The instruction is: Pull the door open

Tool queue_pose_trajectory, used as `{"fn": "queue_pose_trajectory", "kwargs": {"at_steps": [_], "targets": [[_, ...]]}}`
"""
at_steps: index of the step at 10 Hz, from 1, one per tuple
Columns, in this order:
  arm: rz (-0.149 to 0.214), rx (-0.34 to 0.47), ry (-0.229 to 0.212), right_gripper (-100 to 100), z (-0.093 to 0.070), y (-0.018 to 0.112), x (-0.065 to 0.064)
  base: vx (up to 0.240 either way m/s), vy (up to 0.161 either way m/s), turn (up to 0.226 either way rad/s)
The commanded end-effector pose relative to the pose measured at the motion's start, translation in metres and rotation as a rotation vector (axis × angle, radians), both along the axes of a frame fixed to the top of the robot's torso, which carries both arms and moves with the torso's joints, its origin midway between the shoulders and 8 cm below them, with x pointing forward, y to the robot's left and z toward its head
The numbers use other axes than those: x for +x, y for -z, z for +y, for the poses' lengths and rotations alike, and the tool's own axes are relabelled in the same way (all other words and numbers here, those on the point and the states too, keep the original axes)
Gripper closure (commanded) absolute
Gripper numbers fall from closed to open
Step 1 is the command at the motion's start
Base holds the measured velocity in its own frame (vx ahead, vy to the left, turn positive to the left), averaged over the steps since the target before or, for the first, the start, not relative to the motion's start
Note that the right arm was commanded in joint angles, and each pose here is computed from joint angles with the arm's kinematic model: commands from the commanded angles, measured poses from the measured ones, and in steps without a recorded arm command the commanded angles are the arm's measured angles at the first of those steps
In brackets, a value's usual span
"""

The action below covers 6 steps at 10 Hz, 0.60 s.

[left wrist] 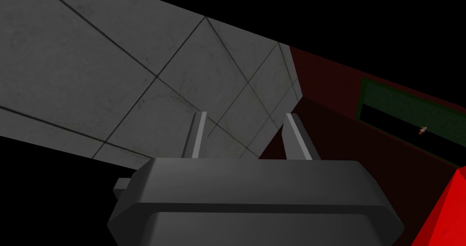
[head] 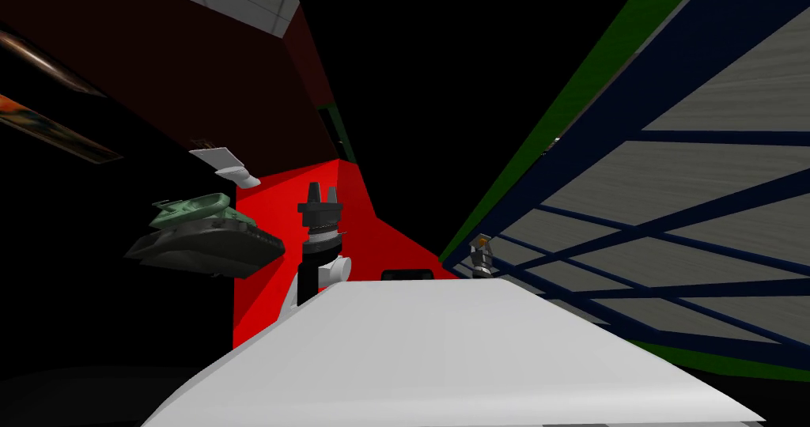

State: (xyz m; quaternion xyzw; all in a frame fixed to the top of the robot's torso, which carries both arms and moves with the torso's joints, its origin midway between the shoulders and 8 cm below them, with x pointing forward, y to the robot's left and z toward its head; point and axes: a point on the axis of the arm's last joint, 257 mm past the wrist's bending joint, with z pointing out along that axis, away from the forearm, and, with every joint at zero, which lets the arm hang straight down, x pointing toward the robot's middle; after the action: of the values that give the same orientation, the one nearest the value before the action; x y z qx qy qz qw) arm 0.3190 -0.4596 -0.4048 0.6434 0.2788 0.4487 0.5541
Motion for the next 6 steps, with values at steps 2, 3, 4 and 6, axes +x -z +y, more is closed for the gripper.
{"fn": "queue_pose_trajectory", "kwargs": {"at_steps": [2,3,4,6], "targets": [[-0.04,0.071,0.011,-100,-0.0007,-0.0008,-0.0001,-0.046,-0.002,0.047],[-0.065,0.114,0.019,-100,-0.0012,-0.0014,-0.0003,-0.04,-0.001,0.034],[-0.086,0.149,0.028,-100,-0.0017,-0.002,-0.0005,-0.064,0.003,0.082],[-0.119,0.206,0.037,-100,-0.0022,-0.0026,-0.0008,-0.049,0.002,0.033]]}}
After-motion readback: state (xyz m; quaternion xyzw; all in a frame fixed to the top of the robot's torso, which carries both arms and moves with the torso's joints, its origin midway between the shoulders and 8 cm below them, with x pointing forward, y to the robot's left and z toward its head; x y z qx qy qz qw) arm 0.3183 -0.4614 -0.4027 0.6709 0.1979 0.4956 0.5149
